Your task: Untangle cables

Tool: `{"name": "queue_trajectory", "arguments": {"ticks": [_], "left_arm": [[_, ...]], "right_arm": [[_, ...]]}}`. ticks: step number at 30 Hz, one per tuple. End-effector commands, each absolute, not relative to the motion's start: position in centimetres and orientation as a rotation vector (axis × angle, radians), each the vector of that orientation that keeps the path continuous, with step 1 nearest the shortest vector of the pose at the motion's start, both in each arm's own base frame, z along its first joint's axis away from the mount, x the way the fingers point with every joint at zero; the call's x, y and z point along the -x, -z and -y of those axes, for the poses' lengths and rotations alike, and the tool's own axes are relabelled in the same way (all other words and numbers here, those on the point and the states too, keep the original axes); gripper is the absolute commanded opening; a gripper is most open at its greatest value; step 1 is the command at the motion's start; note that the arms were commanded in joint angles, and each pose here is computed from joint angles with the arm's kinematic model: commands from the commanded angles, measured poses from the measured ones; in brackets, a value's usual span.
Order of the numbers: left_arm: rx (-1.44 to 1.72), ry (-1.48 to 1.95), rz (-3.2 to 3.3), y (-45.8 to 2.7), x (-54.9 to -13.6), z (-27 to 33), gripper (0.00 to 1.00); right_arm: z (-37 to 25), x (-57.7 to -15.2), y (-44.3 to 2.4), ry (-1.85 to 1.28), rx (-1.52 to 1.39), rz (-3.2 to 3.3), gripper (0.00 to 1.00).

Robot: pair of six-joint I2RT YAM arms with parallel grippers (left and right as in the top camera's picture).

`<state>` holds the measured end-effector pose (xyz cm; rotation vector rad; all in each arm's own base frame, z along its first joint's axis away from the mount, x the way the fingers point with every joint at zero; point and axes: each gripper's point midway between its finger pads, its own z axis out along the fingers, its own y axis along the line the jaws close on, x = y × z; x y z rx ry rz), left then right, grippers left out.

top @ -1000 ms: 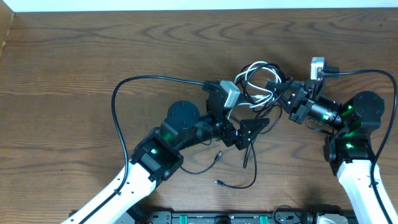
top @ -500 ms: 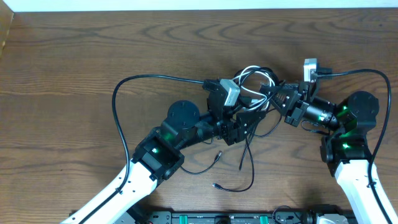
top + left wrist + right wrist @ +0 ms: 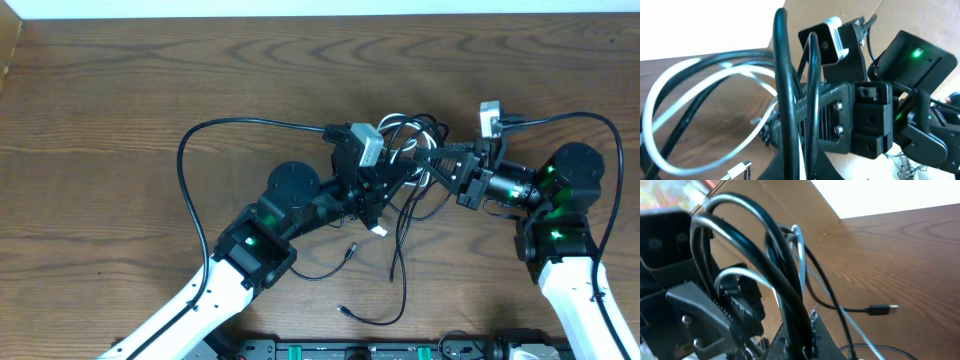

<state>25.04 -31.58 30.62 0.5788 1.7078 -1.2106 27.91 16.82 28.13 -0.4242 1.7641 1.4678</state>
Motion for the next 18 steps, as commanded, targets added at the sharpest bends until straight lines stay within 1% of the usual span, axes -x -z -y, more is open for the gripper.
{"name": "queue_trajectory", "arguments": {"ticks": [1, 9, 18], "left_arm": [[-0.561, 1.194, -1.665, -31.7, -25.6, 31.1, 0.08], [-0.504, 1.151, -1.650, -32.5, -27.1, 29.2, 0.08], [-0.430, 1.090, -1.704, -31.9, -28.7, 26.5, 0.08]], "right_arm": [[-17.5, -26.4, -28.5, -1.481, 0.572, -1.719, 0.01], [-18.0, -23.7, -28.6, -1.518, 0.805, -1.626, 0.01], [-18.0, -23.1, -28.6, -1.531, 0.849, -1.606, 0.01]]}}
